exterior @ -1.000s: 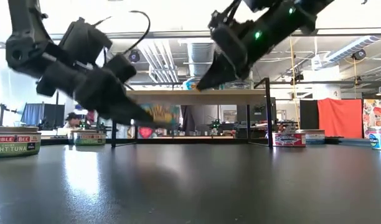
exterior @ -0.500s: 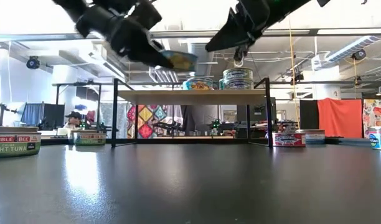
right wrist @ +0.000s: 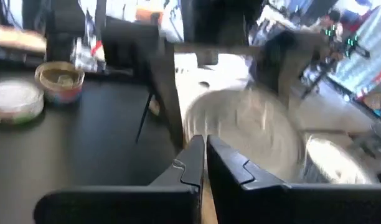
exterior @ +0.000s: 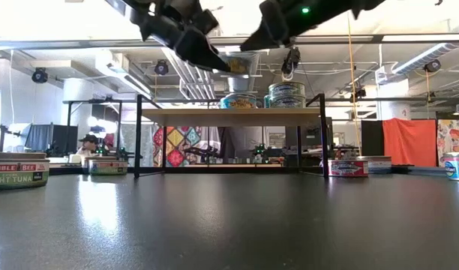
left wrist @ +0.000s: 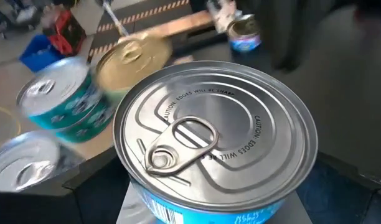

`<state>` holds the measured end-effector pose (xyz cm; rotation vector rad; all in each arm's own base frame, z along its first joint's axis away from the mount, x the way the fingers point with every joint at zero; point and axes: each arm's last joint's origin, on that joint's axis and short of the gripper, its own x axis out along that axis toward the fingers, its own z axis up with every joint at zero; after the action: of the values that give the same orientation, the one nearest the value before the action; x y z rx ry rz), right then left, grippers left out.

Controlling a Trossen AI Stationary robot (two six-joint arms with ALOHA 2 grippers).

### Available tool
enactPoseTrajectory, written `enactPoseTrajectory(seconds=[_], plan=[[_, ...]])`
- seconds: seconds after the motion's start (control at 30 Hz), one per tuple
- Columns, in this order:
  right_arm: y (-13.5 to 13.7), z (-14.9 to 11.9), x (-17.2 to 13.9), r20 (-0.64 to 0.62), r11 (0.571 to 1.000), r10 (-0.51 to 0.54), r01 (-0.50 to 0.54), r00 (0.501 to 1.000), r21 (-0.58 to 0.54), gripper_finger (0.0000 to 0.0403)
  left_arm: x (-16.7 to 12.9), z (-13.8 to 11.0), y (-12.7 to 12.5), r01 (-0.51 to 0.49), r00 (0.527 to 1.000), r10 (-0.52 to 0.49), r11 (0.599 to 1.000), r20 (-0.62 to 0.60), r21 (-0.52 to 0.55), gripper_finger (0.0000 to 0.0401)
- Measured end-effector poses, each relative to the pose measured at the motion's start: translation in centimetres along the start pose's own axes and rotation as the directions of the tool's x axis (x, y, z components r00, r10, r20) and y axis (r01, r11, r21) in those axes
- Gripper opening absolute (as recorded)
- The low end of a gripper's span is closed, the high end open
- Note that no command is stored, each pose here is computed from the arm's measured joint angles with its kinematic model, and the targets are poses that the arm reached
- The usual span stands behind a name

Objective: Stack canned seafood by type on shelf
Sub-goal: Stack the blue yellow tuna can on top of the blue yellow tuna can on the shelf

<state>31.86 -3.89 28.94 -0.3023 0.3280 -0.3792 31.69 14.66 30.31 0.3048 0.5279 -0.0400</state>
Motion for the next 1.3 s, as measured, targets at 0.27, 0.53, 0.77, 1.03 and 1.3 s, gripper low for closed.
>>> enactPoseTrajectory(seconds=[0.27,0.53,0.77,1.03,1.3], plan=[[-5.1,0.9,1.7,-0.016,0.998,-0.047,0.047,0.999,-0.032,0.0013,1.5,-1.3,4.6,-0.017,0.998,0.014,0.999,-0.062,-0.043,0.0367],[-8.5,-0.6,5.2,-0.127,0.997,0.072,-0.073,0.989,-0.006,0.0013,1.2,-1.8,6.1,0.019,0.999,-0.020,1.000,-0.039,-0.018,0.0367],[-9.5,-0.8,7.5,-0.176,0.996,0.088,-0.093,0.980,-0.016,0.0013,2.1,-3.1,6.9,0.011,0.999,-0.012,1.000,-0.052,-0.026,0.0367],[-9.6,-1.0,8.2,-0.233,0.994,0.106,-0.112,0.967,-0.011,0.0013,2.8,-3.7,7.1,0.013,0.999,-0.014,1.000,-0.052,-0.028,0.0367],[-9.7,-1.2,8.2,-0.242,0.994,0.109,-0.112,0.964,0.000,0.0013,2.8,-3.7,6.9,0.030,0.998,-0.032,0.999,-0.055,-0.044,0.0384]])
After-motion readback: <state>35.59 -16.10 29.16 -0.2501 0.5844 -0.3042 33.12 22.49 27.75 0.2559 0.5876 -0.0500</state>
